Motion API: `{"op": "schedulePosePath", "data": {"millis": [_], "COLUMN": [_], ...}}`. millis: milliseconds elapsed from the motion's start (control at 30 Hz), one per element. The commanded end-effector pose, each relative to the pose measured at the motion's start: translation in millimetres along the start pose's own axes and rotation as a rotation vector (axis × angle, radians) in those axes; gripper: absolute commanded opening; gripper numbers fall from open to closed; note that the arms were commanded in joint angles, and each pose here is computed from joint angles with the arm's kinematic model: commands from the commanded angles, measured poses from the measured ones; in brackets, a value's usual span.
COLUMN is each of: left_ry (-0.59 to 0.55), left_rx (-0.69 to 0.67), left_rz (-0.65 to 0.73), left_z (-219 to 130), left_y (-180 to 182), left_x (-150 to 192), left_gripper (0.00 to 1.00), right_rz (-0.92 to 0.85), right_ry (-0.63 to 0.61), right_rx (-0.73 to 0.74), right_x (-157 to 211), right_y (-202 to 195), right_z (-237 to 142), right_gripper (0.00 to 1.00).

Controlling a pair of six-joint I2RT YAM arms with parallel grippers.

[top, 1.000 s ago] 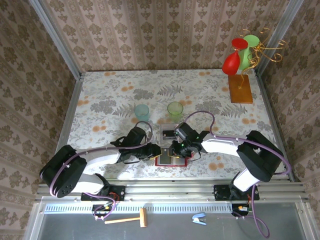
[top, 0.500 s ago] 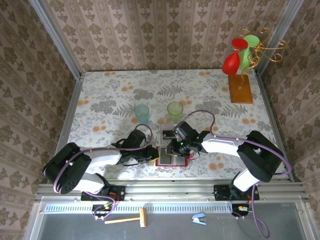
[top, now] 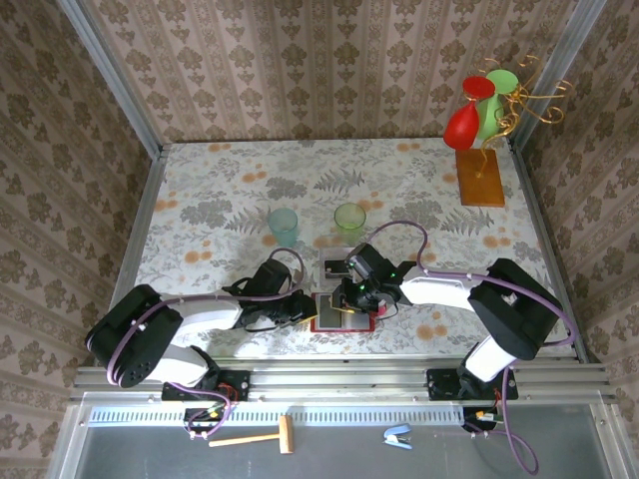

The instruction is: Take the credit cards out of the card holder

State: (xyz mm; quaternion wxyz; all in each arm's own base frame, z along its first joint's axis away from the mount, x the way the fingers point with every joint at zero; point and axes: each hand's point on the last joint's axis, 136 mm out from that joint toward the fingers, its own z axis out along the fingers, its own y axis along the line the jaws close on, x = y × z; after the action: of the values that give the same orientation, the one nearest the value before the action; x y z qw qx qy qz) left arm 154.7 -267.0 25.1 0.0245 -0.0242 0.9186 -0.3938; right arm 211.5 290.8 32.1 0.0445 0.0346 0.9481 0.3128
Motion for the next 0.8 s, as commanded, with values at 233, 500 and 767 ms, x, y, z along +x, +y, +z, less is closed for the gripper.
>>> {"op": "schedulePosePath", "data": {"millis": [233, 500, 767], "left_ry": [0.011, 0.015, 0.008], "left_rx": [-0.028, -0.036, -0.039], "left_rz": [-0.019, -0.025, -0.029], "left_z": [-1, 0, -4], "left_y": [12, 16, 19], "left_x": [5, 7, 7], "left_gripper": [0.18, 0.18, 0.18], "right_rz": [-0.016, -0.042, -0.055], "right_ry": [0.012, 0.006, 0.002], "right_rx": [0.092, 0.124, 0.133], "right_x": [5, 0, -5], "right_y": [-17, -19, -18], "right_z": [-2, -5, -8], "right_gripper": [0.24, 0.24, 0.24]}}
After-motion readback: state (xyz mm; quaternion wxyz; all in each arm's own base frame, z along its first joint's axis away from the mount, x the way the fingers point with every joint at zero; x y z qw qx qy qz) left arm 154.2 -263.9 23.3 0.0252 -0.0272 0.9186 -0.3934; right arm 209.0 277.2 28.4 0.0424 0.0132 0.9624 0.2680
